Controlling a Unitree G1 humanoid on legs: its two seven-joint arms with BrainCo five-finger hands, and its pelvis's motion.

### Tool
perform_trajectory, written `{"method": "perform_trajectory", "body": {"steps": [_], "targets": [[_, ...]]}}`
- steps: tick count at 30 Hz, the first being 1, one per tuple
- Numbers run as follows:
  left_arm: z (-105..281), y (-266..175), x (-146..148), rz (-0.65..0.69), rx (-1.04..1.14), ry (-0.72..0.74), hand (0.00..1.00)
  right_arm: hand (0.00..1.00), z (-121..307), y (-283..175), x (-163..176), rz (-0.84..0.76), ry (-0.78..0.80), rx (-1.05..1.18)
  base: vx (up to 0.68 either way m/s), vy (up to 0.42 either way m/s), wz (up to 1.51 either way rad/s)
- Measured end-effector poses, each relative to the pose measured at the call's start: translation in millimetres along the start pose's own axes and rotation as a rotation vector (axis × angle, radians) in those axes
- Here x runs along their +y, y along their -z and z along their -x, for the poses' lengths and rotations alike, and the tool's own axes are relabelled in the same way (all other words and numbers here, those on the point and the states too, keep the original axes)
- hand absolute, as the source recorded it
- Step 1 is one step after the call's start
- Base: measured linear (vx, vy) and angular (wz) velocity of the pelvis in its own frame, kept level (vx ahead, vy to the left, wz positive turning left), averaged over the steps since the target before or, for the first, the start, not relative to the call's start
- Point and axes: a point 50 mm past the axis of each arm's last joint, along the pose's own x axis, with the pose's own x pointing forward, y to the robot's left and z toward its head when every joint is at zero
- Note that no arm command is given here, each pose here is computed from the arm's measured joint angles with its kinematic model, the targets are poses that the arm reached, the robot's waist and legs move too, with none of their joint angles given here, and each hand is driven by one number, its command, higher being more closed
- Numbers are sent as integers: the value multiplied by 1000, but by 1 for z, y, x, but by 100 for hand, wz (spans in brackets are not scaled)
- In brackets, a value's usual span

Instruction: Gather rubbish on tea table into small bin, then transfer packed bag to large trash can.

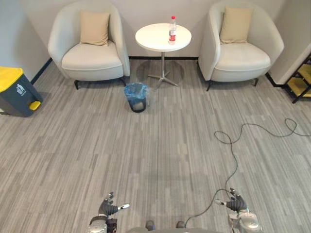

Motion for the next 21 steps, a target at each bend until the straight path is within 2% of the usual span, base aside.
{"method": "perform_trajectory", "body": {"steps": [6,21], "targets": [[3,-1,3,-18,-29,6,0,0,2,4,-11,94,-8,9,0,0,0],[5,-20,3,-28,-126,21,0,0,-2,-3,-18,77,21,-8,14,6,-9]]}}
